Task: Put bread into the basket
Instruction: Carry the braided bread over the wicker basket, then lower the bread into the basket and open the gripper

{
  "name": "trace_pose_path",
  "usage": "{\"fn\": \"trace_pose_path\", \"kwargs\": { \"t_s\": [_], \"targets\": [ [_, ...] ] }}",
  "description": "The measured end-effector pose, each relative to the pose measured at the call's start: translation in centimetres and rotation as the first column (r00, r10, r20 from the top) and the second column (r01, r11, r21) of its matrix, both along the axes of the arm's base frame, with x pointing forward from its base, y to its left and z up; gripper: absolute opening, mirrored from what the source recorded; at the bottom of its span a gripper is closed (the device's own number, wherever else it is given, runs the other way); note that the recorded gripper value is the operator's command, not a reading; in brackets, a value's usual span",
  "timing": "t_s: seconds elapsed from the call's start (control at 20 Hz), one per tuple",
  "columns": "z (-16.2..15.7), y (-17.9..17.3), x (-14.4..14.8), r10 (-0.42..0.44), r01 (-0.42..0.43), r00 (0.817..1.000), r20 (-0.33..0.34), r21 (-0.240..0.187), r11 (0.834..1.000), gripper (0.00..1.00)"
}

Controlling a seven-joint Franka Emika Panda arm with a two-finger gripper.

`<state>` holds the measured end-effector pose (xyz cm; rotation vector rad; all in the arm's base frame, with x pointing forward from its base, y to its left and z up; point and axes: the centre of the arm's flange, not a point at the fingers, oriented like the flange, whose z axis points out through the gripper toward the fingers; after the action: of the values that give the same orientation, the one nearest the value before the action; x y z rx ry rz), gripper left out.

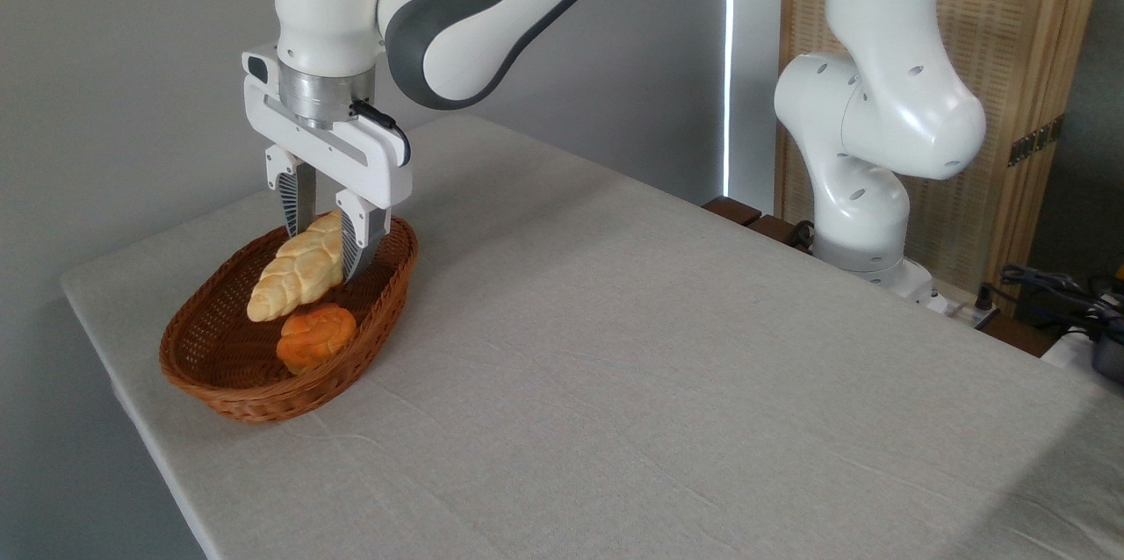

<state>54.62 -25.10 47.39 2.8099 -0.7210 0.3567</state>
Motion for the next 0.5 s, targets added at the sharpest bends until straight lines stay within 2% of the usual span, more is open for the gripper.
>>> {"fn": "trace_pose_path", "kwargs": {
  "t_s": [0.2, 0.5],
  "targets": [
    [0.13, 0.08, 0.08, -0.015, 0.015, 1.000, 0.016, 0.028, 0.999, 1.00],
    [0.32, 0.14, 0.17, -0.018, 0.017, 1.000, 0.024, 0.035, 0.999, 1.00]
  ]
}}
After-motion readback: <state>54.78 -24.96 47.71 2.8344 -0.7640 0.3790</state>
